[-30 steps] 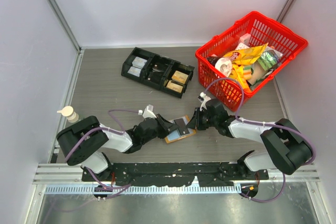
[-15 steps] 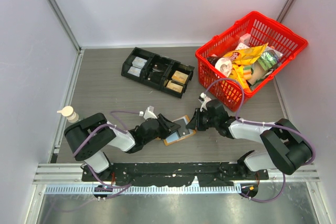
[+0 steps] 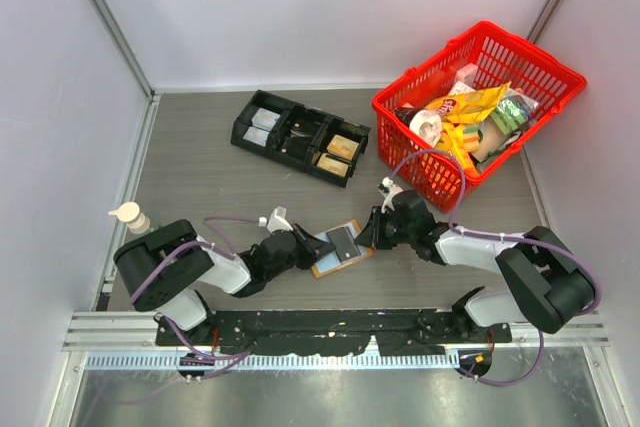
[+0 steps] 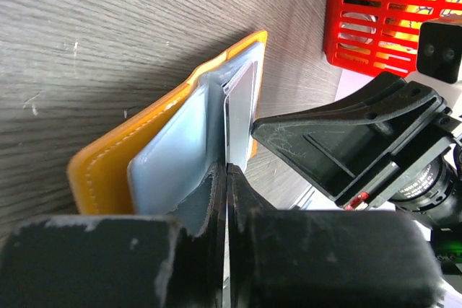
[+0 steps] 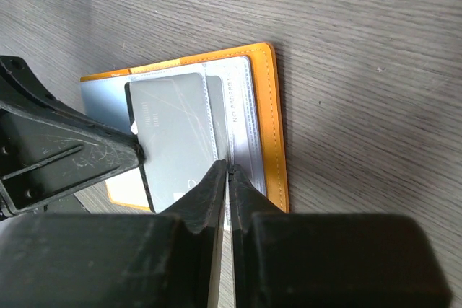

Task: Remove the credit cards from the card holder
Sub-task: Remove the credit card from the card holder.

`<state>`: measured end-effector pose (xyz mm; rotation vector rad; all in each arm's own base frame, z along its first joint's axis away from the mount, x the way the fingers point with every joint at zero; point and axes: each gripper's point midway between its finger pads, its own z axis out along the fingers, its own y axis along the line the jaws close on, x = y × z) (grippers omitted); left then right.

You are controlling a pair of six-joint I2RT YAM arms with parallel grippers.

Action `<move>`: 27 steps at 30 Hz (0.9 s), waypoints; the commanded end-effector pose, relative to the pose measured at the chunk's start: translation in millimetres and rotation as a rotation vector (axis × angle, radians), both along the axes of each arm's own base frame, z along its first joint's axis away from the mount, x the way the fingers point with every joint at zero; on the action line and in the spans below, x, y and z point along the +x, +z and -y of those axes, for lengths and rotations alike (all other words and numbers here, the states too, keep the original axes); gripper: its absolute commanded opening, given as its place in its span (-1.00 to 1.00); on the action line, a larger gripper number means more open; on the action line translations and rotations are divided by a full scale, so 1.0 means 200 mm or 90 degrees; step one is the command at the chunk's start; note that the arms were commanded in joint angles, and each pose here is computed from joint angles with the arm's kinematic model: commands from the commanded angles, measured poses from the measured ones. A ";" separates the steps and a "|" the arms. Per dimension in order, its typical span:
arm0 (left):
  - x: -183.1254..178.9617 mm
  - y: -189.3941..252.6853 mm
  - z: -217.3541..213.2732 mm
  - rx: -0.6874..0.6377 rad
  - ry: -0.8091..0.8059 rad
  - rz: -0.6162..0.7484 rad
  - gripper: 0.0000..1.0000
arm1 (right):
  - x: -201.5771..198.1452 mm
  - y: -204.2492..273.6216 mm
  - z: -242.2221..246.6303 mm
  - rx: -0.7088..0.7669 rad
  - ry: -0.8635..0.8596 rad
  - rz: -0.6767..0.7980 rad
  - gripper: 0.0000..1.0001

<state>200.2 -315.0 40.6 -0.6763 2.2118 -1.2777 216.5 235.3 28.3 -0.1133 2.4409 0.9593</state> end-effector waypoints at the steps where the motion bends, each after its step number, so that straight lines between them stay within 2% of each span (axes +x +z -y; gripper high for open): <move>1: 0.03 0.13 -0.02 -0.052 0.026 0.034 -1.00 | -0.07 -0.12 0.08 -0.047 -0.027 -0.053 -0.78; 10: 0.01 0.10 -0.05 -0.023 0.024 0.028 -0.99 | -0.04 -0.05 0.06 -0.038 -0.021 -0.034 -0.78; 11: 0.01 0.09 -0.05 -0.018 0.020 0.029 -0.88 | -0.04 -0.03 0.05 -0.035 -0.019 -0.027 -0.77; 13: 0.01 0.10 -0.04 -0.014 0.013 0.031 -0.48 | -0.02 0.00 0.05 -0.035 -0.018 -0.014 -0.78; 15: 0.01 0.10 -0.02 -0.006 0.009 0.029 -0.22 | -0.01 0.02 0.05 -0.035 -0.014 -0.008 -0.78; 16: 0.02 0.10 -0.02 -0.003 0.007 0.029 -0.16 | -0.01 0.03 0.05 -0.032 -0.013 -0.007 -0.77; 22: 0.03 0.11 0.03 0.005 -0.011 0.034 -0.10 | 0.02 0.11 0.02 -0.021 -0.008 0.020 -0.75; 27: 0.03 0.09 0.02 0.018 -0.011 0.027 -0.10 | 0.09 0.17 0.03 -0.026 -0.023 0.055 -0.62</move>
